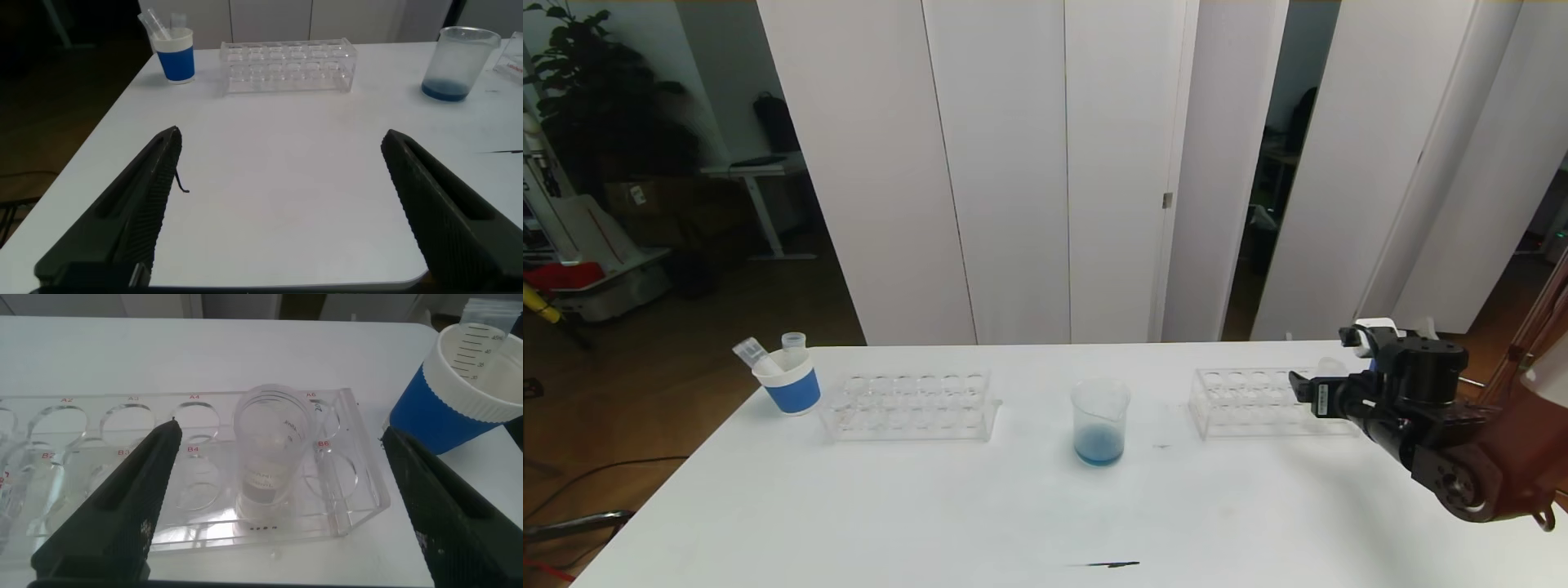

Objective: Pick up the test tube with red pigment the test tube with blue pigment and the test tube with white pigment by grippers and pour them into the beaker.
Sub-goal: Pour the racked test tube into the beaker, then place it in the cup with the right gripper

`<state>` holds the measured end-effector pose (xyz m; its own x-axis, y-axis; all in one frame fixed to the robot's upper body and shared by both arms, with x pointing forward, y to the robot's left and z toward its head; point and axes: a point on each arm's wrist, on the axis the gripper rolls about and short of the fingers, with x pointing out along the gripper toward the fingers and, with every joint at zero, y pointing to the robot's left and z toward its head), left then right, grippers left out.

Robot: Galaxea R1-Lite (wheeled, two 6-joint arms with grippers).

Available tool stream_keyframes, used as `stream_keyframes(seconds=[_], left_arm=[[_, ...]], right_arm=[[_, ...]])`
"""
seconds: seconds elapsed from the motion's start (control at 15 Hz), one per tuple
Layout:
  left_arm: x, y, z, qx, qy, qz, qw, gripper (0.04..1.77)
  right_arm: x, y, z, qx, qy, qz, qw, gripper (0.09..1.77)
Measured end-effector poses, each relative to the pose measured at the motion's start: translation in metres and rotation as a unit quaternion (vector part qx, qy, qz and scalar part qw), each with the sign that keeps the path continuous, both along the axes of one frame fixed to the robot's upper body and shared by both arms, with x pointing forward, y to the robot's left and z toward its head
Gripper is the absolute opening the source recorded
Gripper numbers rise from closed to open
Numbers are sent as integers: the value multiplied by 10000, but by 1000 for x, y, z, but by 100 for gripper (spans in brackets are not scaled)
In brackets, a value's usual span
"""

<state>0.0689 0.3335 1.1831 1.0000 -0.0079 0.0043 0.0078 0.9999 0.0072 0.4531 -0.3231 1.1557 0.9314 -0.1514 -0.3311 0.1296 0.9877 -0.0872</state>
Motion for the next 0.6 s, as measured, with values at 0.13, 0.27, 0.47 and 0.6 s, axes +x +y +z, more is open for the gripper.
stream_keyframes(seconds=[0.13,0.27,0.47,0.6], left_arm=[[0,0,0,2,2,0,10000,174],[0,0,0,2,0,2,10000,174],[0,0,0,2,0,0,10000,174],[0,0,0,2,0,0,10000,174]], right_arm=[[4,0,-3,-17,3,9,10000,175],[6,1,-4,-21,9,20,10000,175],[8,2,-7,-52,27,41,10000,175],[9,5,-8,-56,29,76,10000,175]])
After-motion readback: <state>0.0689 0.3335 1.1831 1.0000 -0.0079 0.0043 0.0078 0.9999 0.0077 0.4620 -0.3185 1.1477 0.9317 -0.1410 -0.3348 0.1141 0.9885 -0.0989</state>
